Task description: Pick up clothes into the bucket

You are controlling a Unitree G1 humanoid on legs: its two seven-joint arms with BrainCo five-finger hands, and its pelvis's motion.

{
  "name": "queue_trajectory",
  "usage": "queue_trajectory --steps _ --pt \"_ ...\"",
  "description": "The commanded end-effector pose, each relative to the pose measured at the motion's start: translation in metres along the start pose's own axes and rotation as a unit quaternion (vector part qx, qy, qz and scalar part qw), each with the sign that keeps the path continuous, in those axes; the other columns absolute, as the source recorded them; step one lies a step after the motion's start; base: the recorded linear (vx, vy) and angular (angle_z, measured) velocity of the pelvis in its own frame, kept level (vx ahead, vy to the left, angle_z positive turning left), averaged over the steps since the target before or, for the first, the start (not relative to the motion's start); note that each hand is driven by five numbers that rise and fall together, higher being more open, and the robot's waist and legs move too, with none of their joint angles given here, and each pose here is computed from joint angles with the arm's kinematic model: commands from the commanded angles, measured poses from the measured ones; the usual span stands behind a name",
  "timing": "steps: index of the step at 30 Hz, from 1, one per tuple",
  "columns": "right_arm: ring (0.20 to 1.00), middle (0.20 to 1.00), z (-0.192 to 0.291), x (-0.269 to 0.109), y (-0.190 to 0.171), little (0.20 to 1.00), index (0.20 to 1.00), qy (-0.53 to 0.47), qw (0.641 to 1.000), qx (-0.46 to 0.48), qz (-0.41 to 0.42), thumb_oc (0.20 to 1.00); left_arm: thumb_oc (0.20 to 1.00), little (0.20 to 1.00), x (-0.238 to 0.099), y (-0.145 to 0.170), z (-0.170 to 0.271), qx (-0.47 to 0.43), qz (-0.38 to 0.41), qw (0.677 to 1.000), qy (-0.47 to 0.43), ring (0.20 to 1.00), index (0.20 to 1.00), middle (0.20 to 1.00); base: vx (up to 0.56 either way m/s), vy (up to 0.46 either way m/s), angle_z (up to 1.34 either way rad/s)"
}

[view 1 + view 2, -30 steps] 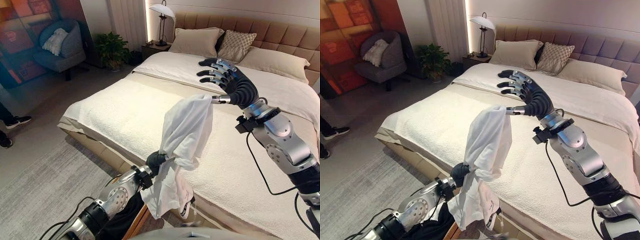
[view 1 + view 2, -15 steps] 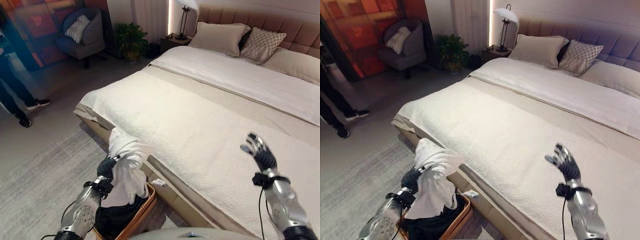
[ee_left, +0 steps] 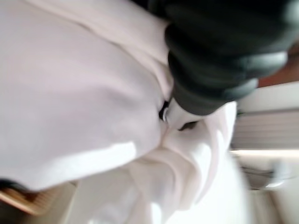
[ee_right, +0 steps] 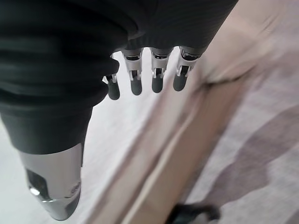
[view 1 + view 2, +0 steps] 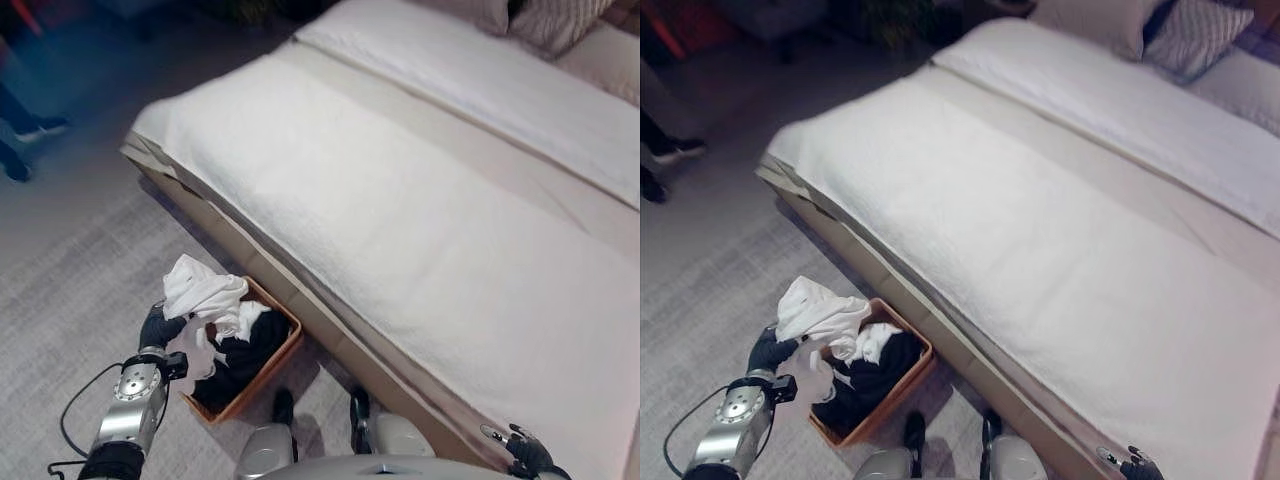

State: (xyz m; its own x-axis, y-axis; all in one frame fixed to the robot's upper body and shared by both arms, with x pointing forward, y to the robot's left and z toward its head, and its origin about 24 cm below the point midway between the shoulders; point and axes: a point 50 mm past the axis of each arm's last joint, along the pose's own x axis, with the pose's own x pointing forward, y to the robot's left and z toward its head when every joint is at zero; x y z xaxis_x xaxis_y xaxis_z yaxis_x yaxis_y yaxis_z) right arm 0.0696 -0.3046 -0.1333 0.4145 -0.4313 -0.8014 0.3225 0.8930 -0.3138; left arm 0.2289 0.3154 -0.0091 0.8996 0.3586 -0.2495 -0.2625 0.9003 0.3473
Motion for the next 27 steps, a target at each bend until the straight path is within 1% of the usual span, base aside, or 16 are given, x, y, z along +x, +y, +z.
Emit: queue_trajectory --steps 1,3,5,11,13,14,18,19,20,21,23,27 --pt "1.0 1.0 0.018 0.002 0.003 1.0 1.0 -0.043 0.998 -0.04 0.001 1.0 0.2 0.2 0.014 0.019 0.038 0.049 0.058 0.993 -0.087 0.2 0.2 0.2 -0.14 0.038 -0.02" --pt "1.0 1.0 0.02 0.002 0.01 1.0 1.0 -0.052 0.997 -0.049 0.011 1.0 0.2 0.2 0.02 0.028 0.041 0.059 0.085 0.991 -0.083 0.2 0.2 0.2 -0.14 0.04 -0.08" --pt "1.0 1.0 0.039 0.002 0.018 1.0 1.0 -0.092 0.994 -0.047 0.02 1.0 0.2 0.2 0.026 0.035 0.05 0.059 0.112 0.988 -0.092 0.2 0.2 0.2 -0.15 0.024 -0.14" --pt "1.0 1.0 0.073 0.001 0.04 1.0 1.0 -0.162 0.984 -0.061 0.048 1.0 0.2 0.2 0.039 0.056 0.079 0.102 0.166 0.974 -0.114 0.2 0.2 0.2 -0.11 -0.001 -0.17" --pt "1.0 1.0 0.084 0.0 0.043 1.0 1.0 -0.181 0.98 -0.061 0.048 1.0 0.2 0.2 0.044 0.06 0.093 0.115 0.173 0.97 -0.128 0.2 0.2 0.2 -0.1 0.022 -0.05" --pt "1.0 1.0 0.093 0.0 0.043 1.0 1.0 -0.196 0.977 -0.065 0.049 1.0 0.2 0.2 0.046 0.063 0.107 0.126 0.18 0.964 -0.147 0.2 0.2 0.2 -0.07 0.031 0.04" --pt "1.0 1.0 0.101 -0.003 0.041 1.0 1.0 -0.217 0.973 -0.066 0.05 1.0 0.2 0.2 0.049 0.073 0.118 0.132 0.202 0.958 -0.154 0.2 0.2 0.2 0.02 0.02 -0.01" --pt "1.0 1.0 0.102 -0.004 0.041 1.0 1.0 -0.222 0.972 -0.06 0.049 1.0 0.464 0.464 0.051 0.074 0.124 0.134 0.207 0.956 -0.158 0.464 0.464 0.464 0.0 0.0 0.0" --pt "1.0 1.0 0.103 -0.004 0.041 1.0 1.0 -0.224 0.972 -0.058 0.049 1.0 0.95 0.95 0.052 0.076 0.129 0.136 0.211 0.954 -0.164 0.95 0.95 0.95 0.0 0.0 0.0" --pt "1.0 1.0 0.102 -0.004 0.042 1.0 1.0 -0.223 0.972 -0.055 0.049 1.0 1.0 1.0 0.053 0.077 0.133 0.138 0.216 0.952 -0.166 1.0 1.0 1.0 -0.02 0.016 0.05" --pt "1.0 1.0 0.104 -0.005 0.045 1.0 1.0 -0.228 0.971 -0.051 0.052 1.0 1.0 1.0 0.054 0.079 0.147 0.144 0.223 0.947 -0.182 1.0 1.0 1.0 -0.02 0.009 0.05" --pt "1.0 1.0 0.104 -0.005 0.052 1.0 1.0 -0.229 0.97 -0.053 0.064 1.0 1.0 1.0 0.056 0.082 0.157 0.15 0.233 0.942 -0.191 1.0 1.0 1.0 -0.01 0.004 0.07"
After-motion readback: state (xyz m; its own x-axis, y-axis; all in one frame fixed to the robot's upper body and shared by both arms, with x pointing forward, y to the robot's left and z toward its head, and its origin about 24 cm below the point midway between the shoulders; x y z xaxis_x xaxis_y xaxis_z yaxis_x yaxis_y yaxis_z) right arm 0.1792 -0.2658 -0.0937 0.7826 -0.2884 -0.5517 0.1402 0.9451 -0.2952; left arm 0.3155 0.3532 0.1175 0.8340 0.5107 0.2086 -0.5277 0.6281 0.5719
